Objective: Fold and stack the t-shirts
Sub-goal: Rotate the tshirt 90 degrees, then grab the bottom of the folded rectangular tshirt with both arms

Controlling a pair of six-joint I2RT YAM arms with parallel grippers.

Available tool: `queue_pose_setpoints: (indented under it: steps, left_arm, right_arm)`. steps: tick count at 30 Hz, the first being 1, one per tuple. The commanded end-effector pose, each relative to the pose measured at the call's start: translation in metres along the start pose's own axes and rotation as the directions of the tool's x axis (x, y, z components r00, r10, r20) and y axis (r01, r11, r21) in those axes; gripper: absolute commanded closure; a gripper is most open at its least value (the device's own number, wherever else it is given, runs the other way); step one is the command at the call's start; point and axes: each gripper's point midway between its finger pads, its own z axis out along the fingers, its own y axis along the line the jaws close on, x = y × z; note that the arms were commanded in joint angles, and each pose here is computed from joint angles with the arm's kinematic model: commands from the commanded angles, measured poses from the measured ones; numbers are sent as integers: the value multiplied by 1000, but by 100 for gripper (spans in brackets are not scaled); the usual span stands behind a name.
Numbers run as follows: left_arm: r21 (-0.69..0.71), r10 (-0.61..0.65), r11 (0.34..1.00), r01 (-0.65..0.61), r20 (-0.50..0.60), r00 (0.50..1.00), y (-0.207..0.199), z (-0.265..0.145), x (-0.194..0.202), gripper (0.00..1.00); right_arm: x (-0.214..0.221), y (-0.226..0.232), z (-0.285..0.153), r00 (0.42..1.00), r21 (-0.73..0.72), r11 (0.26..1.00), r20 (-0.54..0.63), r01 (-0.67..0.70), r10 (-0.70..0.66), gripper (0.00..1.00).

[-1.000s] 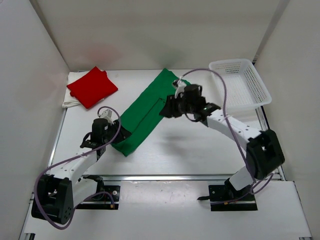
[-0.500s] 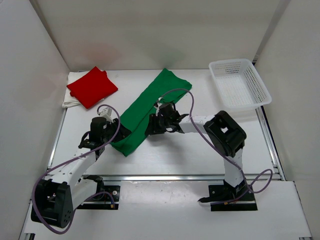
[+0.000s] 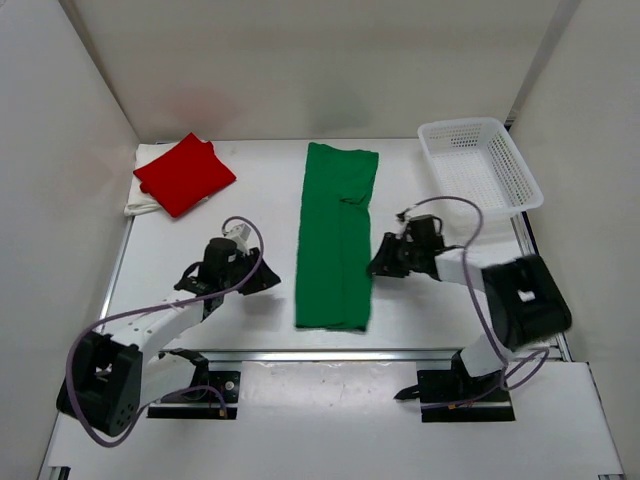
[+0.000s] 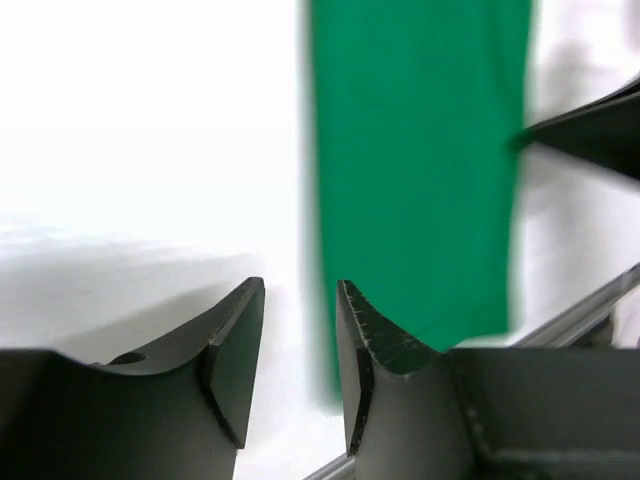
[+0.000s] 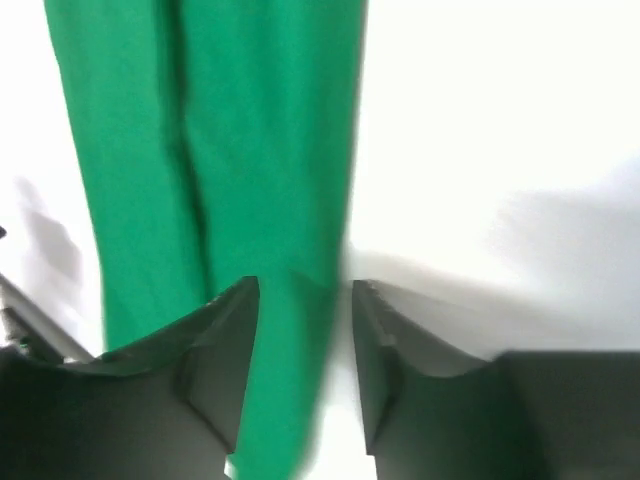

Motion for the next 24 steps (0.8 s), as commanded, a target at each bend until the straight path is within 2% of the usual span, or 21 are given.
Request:
queue_pose_setpoints:
  steps: [1,2,4,9,13,14,17,20,22,24]
  left_arm:
    - [20,71,997,-71,-24,997,-15,4,3,53]
    - [12,89,996,-89,-31,996,-14,5,6,51]
    - [-10,112,993,-114,-89,990,-8,5,22,50]
    - [29,156,988,-153,-224,962,-14,10,69,41]
    - [135,169,982,-135,-279,945,-44,14,98,35]
    - [164,167,978,-127,-258,952,-54,17,96,35]
    - [219,168,970,-105,-293,941,-74,23,110,33]
    - [234,174,967,-99,-328,929,-85,32,118,33]
    - [238,188,966,-104,-364,912,-87,33,129,43]
    - [229,194,967,-108,-394,899,-83,34,140,50]
  right_arm:
    - [18,-13,-35,998,16,998,-11,63,-63,57]
    - [24,-18,-44,999,47,998,7,51,-51,53]
    - [31,-16,-61,998,57,998,59,31,-35,52]
    - [76,-46,-85,993,199,976,90,-88,72,59]
    - [96,-50,-101,991,284,953,103,-109,83,59]
    - [95,-51,-103,989,286,950,111,-124,96,58]
    - [101,-53,-103,987,256,955,102,-149,127,61]
    - [106,-43,-95,986,179,971,79,-157,144,73]
    - [118,-42,-91,988,162,974,33,-156,153,83]
    - [118,-37,-91,988,139,978,36,-154,151,83]
